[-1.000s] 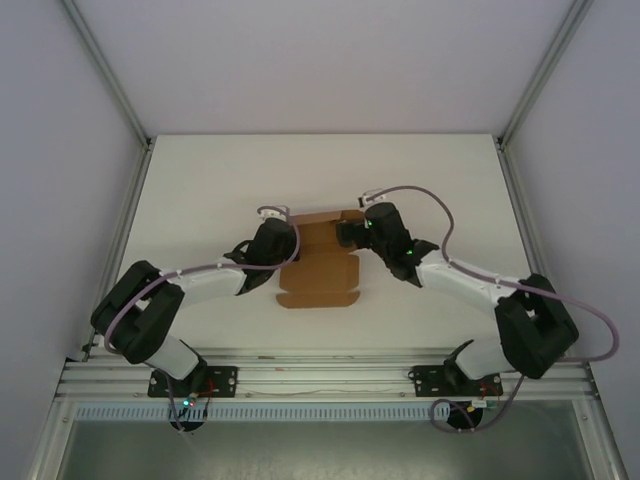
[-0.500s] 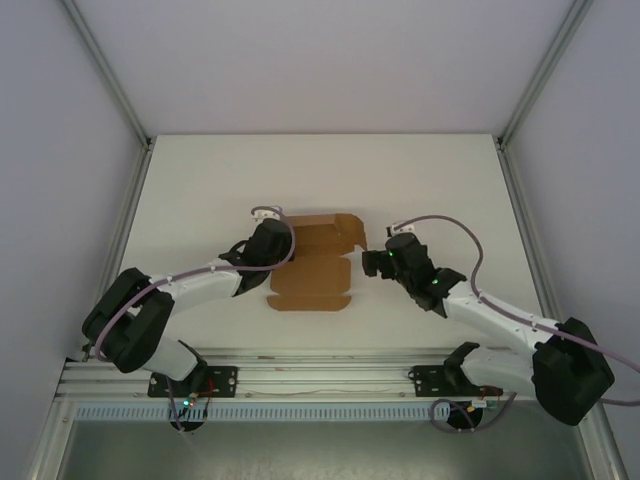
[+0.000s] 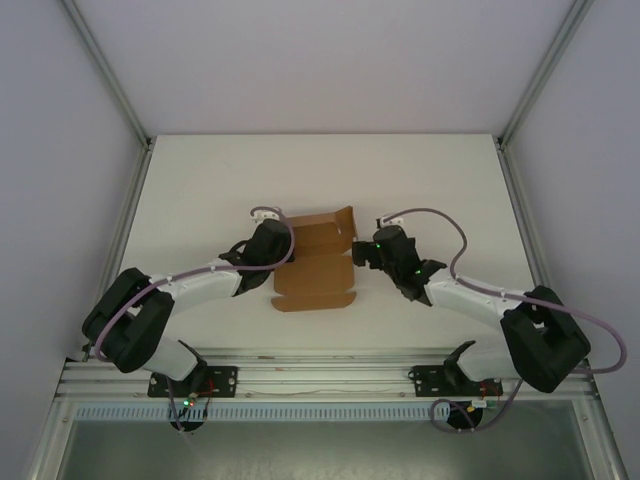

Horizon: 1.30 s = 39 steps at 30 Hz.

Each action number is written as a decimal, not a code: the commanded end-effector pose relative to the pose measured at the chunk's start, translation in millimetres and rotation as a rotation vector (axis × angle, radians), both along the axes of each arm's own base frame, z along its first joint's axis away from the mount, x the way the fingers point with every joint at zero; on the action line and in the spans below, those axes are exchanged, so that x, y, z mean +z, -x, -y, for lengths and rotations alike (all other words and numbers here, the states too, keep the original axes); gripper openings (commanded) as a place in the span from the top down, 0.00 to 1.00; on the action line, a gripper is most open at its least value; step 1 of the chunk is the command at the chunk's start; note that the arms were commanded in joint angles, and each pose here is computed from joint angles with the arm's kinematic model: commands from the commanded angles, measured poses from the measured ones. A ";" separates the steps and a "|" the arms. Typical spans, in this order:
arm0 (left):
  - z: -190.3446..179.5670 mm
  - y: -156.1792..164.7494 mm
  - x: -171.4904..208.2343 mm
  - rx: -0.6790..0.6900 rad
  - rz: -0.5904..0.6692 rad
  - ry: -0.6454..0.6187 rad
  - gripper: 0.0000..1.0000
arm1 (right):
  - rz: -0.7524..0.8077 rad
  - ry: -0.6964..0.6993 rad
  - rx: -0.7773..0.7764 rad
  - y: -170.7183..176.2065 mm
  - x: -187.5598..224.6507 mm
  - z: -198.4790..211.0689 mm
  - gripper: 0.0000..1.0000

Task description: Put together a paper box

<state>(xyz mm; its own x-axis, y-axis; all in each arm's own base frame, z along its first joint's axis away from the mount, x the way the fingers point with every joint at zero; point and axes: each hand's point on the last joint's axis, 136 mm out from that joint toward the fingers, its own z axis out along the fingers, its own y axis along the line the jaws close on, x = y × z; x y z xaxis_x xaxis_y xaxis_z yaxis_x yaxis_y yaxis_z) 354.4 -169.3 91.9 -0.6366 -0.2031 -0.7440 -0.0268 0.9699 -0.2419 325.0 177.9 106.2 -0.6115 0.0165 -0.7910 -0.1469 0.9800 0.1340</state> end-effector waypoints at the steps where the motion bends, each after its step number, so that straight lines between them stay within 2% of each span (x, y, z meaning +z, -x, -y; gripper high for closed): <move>1: 6.3 -3.6 10.6 0.004 0.010 0.035 1.00 | 0.071 -0.098 0.019 -14.5 24.5 -17.4 0.00; 6: 8.6 -5.6 9.7 0.009 0.006 0.047 1.00 | 0.056 -0.152 0.144 -8.0 25.7 -41.6 0.00; 11: 13.2 -5.9 11.4 -0.008 0.005 0.063 1.00 | 0.071 -0.081 0.225 -1.1 19.8 -55.3 0.00; 17: 3.9 -3.9 8.6 0.022 0.007 0.034 1.00 | 0.111 -0.042 0.172 4.7 33.3 -34.5 0.00; 24: 0.9 -4.0 6.6 0.019 0.008 0.005 1.00 | 0.136 -0.037 0.236 44.5 54.0 -7.3 0.00; 28: 1.9 -3.3 6.6 0.005 0.009 0.000 1.00 | 0.129 -0.131 0.267 60.4 70.7 10.3 0.00; 33: 5.0 -2.3 9.5 -0.016 0.016 0.011 1.00 | 0.151 -0.332 0.240 51.1 91.2 35.5 0.01; 36: 9.9 -1.3 12.0 -0.046 0.022 0.024 1.00 | 0.101 -0.411 0.293 42.3 93.3 34.1 0.08; 39: 13.5 -0.3 15.2 -0.072 0.034 0.034 1.00 | 0.015 -0.432 0.418 33.3 86.9 20.5 0.21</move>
